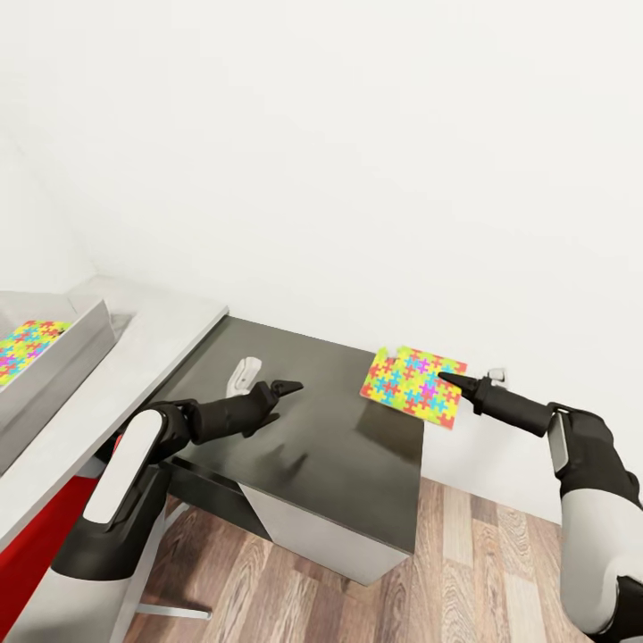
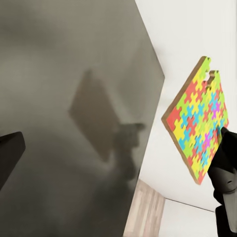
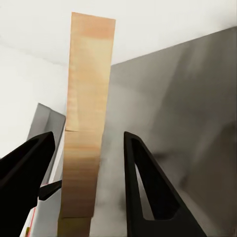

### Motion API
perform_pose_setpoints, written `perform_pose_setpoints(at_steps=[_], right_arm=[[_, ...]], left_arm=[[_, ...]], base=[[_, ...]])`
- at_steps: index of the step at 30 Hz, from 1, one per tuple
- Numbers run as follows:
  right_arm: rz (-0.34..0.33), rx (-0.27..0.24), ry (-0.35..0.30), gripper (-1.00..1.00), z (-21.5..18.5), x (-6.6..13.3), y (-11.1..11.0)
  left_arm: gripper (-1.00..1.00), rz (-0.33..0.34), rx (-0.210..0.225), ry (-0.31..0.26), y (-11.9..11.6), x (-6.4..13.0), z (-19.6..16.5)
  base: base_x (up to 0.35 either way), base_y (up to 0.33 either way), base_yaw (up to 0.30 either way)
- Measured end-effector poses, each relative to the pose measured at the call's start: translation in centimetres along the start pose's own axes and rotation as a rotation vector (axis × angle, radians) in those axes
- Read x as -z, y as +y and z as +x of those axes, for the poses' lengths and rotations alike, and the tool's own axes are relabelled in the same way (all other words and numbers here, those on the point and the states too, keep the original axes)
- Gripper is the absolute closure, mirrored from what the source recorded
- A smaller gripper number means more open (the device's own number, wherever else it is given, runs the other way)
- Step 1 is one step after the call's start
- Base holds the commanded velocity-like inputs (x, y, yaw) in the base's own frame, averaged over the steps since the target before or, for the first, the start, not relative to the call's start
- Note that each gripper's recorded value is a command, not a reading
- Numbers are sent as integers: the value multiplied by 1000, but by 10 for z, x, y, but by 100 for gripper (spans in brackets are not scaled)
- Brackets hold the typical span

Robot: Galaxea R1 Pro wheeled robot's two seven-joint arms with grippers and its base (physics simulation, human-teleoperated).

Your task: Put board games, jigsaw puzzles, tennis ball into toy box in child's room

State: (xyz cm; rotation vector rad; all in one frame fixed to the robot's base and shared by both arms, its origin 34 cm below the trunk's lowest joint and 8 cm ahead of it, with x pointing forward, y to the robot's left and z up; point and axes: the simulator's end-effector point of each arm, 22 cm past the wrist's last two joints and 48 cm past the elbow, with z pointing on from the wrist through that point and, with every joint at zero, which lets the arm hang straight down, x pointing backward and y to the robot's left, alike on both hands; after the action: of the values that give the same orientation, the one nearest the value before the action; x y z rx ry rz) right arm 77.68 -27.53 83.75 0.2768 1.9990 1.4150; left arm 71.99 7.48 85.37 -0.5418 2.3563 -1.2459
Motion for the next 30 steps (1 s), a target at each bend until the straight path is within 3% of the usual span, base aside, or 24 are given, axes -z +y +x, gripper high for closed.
perform_pose_setpoints(at_steps=[15, 30], right_arm=[[-4, 5, 6, 100, 4, -1, 4], [-4, 15, 45, 100, 1, -3, 33]], left_arm=[[-100, 9, -3, 0, -4, -1, 0], [-100, 11, -6, -5, -27, 14, -6]], base=[[0, 0, 0], [0, 0, 0]])
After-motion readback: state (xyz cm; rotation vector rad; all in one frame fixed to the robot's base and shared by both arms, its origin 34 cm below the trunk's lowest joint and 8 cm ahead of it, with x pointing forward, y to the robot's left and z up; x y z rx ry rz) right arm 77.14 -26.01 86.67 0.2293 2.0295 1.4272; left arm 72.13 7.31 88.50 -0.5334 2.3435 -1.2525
